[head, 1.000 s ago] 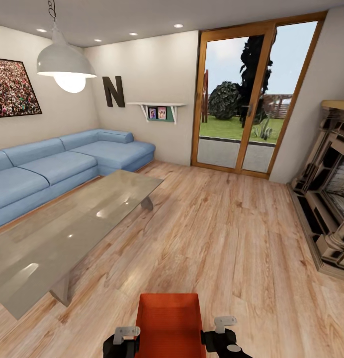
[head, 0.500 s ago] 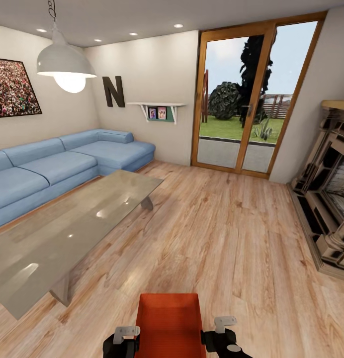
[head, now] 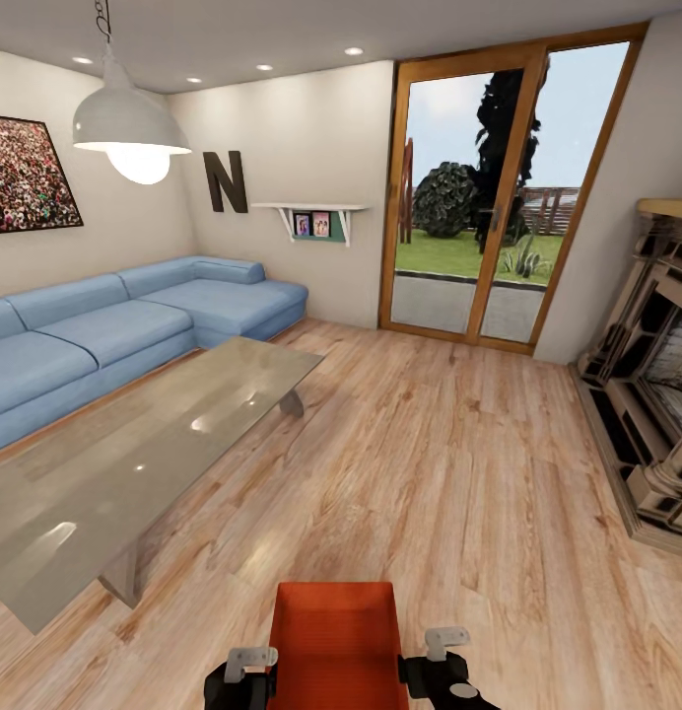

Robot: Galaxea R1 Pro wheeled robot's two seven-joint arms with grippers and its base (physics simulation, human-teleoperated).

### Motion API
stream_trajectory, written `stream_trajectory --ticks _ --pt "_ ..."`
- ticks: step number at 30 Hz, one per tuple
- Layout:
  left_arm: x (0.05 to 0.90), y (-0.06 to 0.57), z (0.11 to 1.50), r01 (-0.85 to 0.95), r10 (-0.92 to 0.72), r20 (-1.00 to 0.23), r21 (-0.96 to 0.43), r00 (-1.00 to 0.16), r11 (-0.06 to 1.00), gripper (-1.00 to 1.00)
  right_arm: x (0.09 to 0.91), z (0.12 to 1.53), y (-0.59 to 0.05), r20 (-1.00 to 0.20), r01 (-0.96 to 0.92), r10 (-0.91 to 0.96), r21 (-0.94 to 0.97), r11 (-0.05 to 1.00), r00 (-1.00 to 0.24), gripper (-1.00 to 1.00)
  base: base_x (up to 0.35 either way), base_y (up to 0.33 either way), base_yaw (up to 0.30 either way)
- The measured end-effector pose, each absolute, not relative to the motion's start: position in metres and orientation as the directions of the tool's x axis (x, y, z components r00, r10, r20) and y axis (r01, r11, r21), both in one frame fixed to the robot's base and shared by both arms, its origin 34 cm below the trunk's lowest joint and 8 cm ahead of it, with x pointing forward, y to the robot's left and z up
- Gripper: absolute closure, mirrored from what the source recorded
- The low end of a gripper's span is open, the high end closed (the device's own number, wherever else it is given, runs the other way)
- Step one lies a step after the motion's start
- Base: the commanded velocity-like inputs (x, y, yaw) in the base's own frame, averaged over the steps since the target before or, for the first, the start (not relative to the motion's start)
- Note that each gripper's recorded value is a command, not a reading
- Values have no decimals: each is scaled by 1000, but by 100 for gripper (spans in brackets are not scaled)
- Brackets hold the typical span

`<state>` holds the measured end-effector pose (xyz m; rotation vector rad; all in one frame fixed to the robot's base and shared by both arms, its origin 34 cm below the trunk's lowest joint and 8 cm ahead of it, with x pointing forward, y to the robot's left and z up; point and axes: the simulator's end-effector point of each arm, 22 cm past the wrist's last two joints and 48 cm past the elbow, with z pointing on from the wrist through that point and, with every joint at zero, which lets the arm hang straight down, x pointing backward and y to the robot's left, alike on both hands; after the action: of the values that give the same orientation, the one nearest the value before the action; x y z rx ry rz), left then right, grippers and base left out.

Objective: Move the two storage containers from the living room to the garage. In the garage, place one container on the floor and stack the other container on top of it (either order is fine).

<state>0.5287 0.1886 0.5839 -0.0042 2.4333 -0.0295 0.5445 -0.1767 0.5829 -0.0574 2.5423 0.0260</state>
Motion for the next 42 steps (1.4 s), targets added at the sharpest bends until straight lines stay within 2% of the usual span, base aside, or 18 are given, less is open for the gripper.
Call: stream_trajectory --ticks 42 --pt "529 190 584 5 -10 -651 -21 -759 1000 -100 544 583 -176 -564 -48 -36 7 999 -825 -100 0 0 0"
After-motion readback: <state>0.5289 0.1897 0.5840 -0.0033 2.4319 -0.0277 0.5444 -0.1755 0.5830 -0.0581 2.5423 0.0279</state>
